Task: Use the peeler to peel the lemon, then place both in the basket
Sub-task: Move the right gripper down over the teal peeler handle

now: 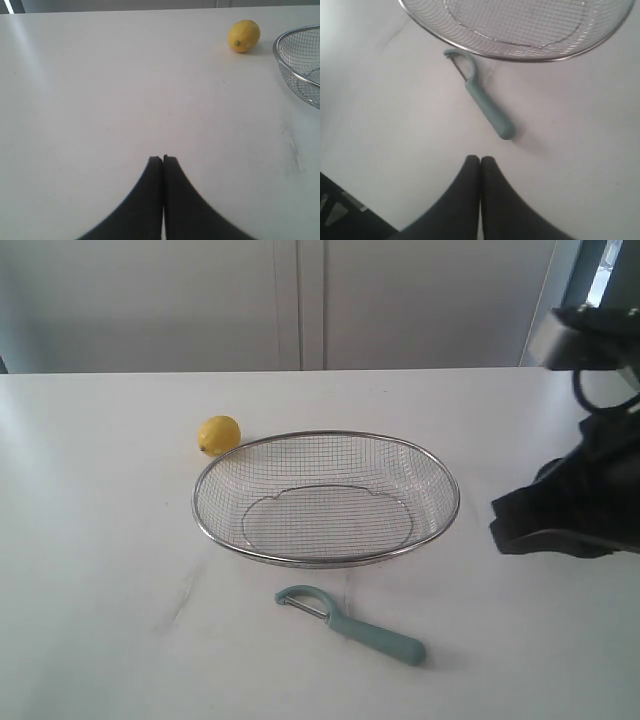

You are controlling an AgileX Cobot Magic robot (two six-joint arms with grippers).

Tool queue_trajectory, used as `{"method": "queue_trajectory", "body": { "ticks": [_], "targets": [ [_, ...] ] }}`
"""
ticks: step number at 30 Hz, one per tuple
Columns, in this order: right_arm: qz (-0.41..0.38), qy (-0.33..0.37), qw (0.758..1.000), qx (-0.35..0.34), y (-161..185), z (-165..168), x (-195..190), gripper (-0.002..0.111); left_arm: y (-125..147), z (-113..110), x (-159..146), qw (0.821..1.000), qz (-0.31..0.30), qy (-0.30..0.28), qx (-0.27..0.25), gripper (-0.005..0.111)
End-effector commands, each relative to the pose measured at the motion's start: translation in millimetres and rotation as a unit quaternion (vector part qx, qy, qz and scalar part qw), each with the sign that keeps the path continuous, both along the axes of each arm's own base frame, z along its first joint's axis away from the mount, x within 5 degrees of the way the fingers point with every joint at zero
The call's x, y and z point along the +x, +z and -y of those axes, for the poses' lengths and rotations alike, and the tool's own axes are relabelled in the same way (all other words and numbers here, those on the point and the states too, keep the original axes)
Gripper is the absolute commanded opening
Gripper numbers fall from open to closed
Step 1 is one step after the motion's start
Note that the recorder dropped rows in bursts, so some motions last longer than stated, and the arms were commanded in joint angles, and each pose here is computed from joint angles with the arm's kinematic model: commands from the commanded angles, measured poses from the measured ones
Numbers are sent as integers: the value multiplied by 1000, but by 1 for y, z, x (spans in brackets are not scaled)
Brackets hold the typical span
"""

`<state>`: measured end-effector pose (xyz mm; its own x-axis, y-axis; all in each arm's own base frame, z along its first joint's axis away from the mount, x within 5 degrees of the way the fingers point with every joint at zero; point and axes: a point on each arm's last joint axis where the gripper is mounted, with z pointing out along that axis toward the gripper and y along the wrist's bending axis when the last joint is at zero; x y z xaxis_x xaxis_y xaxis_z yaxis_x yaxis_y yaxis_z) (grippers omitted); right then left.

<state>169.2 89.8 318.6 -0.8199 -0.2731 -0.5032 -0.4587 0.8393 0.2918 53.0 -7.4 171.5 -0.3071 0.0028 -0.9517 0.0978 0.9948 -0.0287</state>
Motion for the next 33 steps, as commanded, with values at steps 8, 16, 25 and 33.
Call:
{"method": "queue_trajectory", "body": {
  "ticks": [8,16,25,33],
  "targets": [
    [-6,121,992,-43,-12,-85,28,0,0,0,0,1000,2,2,-1,0],
    [32,240,958,-153,-42,-142,28,0,0,0,0,1000,2,2,-1,0],
    [29,283,925,-250,-73,-148,35,0,0,0,0,1000,2,2,-1,0],
    [31,323,902,-283,-90,-152,41,0,0,0,0,1000,2,2,-1,0]
  ]
}}
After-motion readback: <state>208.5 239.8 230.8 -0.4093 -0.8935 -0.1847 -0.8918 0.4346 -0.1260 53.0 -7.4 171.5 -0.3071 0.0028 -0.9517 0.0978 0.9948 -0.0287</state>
